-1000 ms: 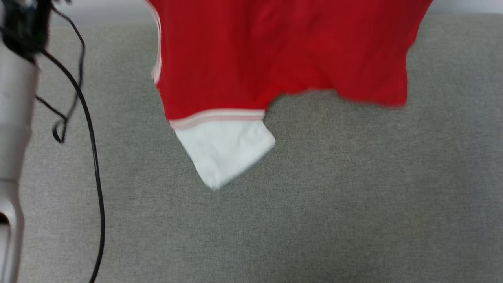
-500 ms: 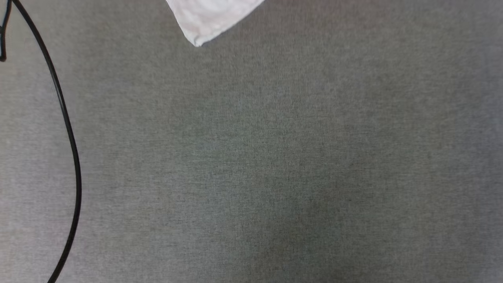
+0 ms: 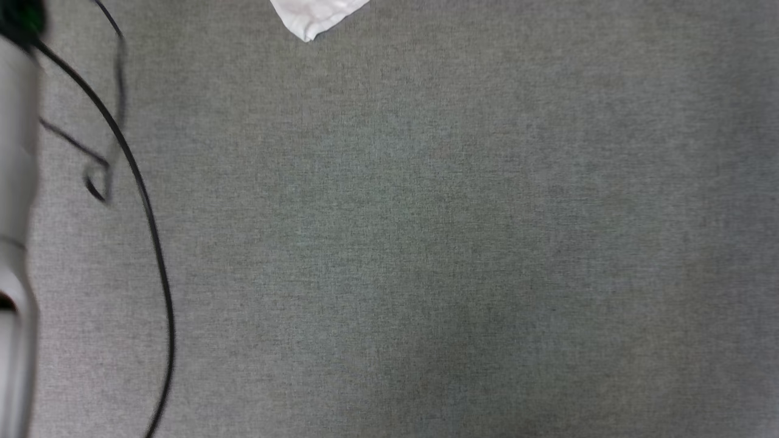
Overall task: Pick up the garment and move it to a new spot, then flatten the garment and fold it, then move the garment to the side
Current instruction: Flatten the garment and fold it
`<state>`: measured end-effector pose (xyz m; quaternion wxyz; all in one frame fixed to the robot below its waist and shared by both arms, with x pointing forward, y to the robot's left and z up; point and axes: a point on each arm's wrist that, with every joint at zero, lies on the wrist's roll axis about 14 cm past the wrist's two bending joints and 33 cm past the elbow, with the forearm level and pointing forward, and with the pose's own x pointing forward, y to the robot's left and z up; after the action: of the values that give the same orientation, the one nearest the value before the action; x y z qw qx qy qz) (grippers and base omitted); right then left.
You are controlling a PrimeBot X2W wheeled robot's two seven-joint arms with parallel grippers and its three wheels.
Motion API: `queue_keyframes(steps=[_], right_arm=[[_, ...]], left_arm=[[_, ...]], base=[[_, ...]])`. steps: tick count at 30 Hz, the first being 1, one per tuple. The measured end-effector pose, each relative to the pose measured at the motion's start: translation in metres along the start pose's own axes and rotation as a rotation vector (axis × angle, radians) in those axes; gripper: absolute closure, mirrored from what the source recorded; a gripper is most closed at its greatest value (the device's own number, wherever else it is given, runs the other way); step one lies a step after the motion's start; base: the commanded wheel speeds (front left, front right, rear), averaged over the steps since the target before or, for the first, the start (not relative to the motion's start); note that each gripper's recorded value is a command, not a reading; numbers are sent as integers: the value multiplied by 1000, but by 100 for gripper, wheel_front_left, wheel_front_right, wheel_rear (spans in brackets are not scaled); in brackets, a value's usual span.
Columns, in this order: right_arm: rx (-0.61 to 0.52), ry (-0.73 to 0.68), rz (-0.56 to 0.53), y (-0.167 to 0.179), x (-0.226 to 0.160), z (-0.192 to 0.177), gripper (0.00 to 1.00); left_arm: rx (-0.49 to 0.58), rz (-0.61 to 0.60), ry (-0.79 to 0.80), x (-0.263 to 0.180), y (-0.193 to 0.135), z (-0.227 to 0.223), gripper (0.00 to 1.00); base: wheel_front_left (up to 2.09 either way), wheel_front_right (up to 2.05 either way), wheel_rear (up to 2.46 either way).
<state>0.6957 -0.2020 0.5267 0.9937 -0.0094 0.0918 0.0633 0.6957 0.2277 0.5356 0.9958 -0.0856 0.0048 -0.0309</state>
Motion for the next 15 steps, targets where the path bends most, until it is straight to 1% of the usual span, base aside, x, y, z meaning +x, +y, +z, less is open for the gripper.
queue_keyframes(steps=[4,8,10,15], right_arm=[[28,66,22,7,-25,-49,100],[63,135,47,20,-64,-98,100],[73,159,55,24,-84,-114,100],[109,193,52,25,-135,-137,100]], left_arm=[[-46,2,91,-33,3,-47,100],[-76,20,158,-79,13,-82,100],[-79,28,187,-104,17,-94,100],[-119,49,244,-165,21,-116,100]], base=[[0,0,0],[0,0,0],[0,0,0],[0,0,0]])
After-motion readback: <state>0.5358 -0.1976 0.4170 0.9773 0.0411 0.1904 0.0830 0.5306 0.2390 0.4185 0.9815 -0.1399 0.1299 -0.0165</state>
